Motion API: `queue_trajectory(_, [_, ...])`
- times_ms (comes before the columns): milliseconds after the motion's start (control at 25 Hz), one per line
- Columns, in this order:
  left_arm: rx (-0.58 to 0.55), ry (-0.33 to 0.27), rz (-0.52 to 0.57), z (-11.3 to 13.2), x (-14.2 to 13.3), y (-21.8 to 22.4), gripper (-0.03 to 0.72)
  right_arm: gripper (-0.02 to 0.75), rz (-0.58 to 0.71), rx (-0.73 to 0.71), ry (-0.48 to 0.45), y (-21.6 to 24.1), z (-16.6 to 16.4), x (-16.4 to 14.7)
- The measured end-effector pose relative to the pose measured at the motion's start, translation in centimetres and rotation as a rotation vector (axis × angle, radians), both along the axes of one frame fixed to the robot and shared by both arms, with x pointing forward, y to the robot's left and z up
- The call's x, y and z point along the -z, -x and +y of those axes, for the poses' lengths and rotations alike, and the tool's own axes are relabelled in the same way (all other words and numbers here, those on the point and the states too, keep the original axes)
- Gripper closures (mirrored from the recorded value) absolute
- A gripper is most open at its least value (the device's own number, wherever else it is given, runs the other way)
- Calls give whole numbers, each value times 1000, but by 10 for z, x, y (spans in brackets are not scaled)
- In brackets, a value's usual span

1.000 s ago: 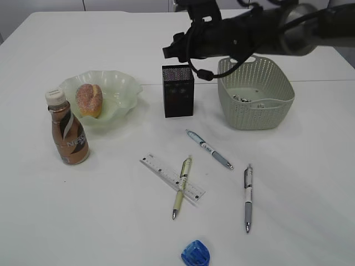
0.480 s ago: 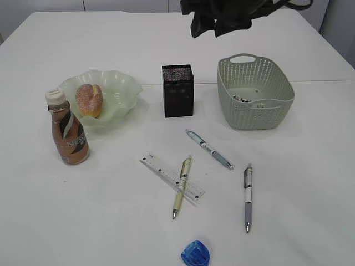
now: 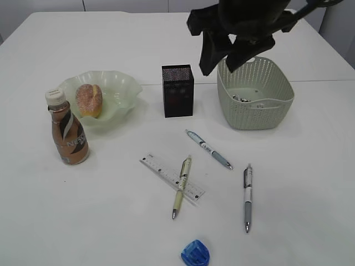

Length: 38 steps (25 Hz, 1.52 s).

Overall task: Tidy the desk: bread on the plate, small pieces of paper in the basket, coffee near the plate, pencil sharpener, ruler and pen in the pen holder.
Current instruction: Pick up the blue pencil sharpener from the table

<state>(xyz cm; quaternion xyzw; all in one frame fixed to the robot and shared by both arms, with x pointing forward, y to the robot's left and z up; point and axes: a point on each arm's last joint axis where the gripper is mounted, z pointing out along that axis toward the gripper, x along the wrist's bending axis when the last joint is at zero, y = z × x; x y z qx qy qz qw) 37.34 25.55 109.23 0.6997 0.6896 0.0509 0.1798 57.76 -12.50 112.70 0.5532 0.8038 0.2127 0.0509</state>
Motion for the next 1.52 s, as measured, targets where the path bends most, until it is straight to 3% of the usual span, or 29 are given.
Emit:
queue_trajectory(280, [0,1,-2,0,0,0,255,335,42,-43,-75,9,16,-1])
queue_trajectory(600, [2,47,-41,0,-7,11,255,335,29,-56,-103,37,6,-18])
queue_trajectory(760, [3,56,-63,1,-11,16,255,335,46,-99,-63,65,7,-13])
queue_trajectory(1120, [3,53,-74,2,-12,18,255,335,201,-276,83,118,38,42])
queue_trajectory(1520, [3,53,-75,2,-12,18,255,305,302,-249,173,106,51,85])
